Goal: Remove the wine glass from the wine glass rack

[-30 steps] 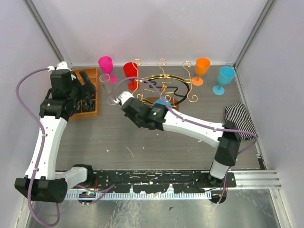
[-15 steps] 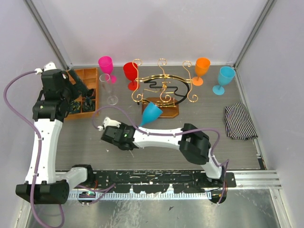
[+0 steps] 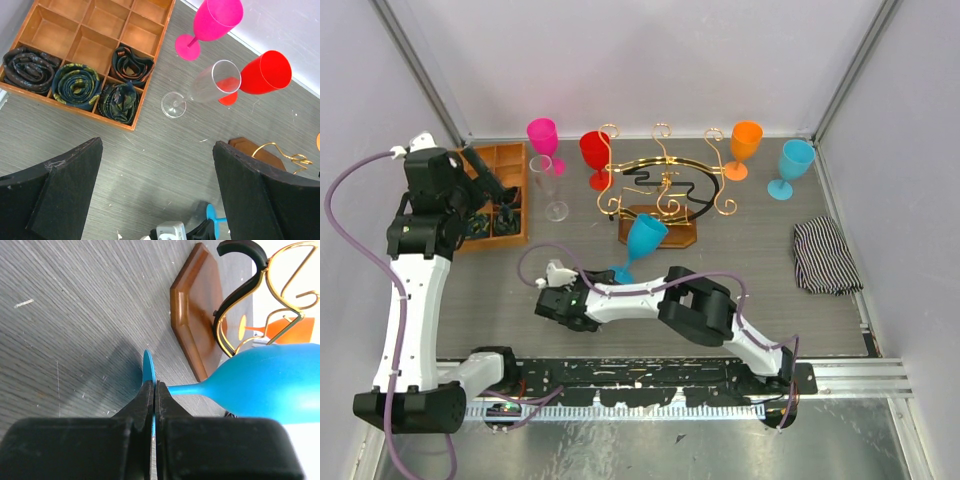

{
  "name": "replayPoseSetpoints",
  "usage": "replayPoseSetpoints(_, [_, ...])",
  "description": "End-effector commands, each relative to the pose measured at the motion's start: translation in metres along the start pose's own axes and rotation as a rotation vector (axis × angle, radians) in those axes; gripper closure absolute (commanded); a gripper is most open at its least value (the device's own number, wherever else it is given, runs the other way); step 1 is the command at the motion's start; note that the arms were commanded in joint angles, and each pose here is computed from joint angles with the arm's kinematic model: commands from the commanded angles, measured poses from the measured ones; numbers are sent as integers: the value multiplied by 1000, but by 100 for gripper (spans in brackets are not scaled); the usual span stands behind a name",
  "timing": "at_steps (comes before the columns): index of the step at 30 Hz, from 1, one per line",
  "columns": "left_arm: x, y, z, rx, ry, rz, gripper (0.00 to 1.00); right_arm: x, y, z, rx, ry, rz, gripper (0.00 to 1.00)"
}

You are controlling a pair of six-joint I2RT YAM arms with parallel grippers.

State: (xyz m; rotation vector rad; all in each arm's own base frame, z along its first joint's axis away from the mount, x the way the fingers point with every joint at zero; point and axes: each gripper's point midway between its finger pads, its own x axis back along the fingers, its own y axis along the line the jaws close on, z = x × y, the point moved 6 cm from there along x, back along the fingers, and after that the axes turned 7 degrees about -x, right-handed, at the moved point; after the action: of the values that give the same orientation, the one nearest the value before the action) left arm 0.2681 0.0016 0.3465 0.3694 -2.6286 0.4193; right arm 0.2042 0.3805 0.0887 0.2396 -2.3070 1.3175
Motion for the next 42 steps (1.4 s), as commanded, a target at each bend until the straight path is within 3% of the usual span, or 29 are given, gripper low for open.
replayPoseSetpoints(1, [2,0,0,14,-24,20,2,1,28,0,-69,-29,38,99])
replayPoseSetpoints(17, [1,1,6,8,-19,25,2,-7,96,31,32,28,-47,99])
replayPoseSetpoints(42, [0,2,10,1,-15,30,2,-9,104,47,48,56,-65,99])
